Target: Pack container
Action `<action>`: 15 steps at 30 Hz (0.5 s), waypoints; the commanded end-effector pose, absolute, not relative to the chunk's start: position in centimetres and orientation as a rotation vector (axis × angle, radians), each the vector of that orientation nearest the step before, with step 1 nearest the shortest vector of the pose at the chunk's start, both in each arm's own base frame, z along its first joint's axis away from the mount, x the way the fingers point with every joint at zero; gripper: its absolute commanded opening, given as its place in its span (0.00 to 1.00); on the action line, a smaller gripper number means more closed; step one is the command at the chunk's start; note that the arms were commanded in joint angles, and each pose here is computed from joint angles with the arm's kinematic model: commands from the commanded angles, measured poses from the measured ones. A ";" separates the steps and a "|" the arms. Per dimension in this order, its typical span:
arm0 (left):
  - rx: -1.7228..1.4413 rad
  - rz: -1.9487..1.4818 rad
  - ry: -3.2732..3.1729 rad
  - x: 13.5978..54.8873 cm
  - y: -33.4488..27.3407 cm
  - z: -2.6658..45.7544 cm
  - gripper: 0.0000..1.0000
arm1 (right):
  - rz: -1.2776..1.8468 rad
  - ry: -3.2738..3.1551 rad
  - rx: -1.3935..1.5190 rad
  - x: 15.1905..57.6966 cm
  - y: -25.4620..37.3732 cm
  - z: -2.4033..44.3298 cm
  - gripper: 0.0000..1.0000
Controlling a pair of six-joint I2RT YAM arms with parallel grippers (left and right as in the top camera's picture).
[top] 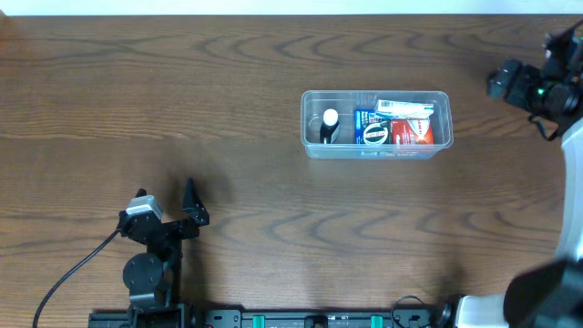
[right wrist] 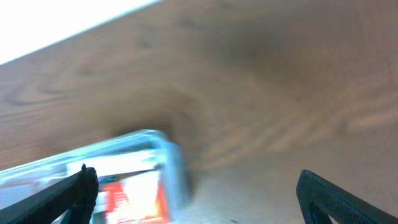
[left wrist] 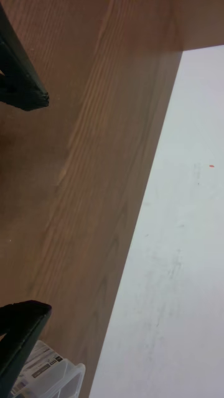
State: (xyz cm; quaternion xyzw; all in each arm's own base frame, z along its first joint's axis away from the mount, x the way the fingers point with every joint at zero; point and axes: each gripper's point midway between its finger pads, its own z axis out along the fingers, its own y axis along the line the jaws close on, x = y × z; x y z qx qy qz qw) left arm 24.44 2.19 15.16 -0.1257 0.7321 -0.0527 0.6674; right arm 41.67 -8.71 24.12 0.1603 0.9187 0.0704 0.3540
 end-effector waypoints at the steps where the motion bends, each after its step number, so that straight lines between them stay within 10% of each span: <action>1: -0.296 -0.091 1.705 24.3 2.6 13.6 0.98 | 0.208 2.286 0.292 40.7 -4.9 28.6 0.99; 15: -0.296 -0.091 1.705 24.3 2.6 13.6 0.98 | 0.065 2.023 -0.249 32.1 3.2 35.3 0.99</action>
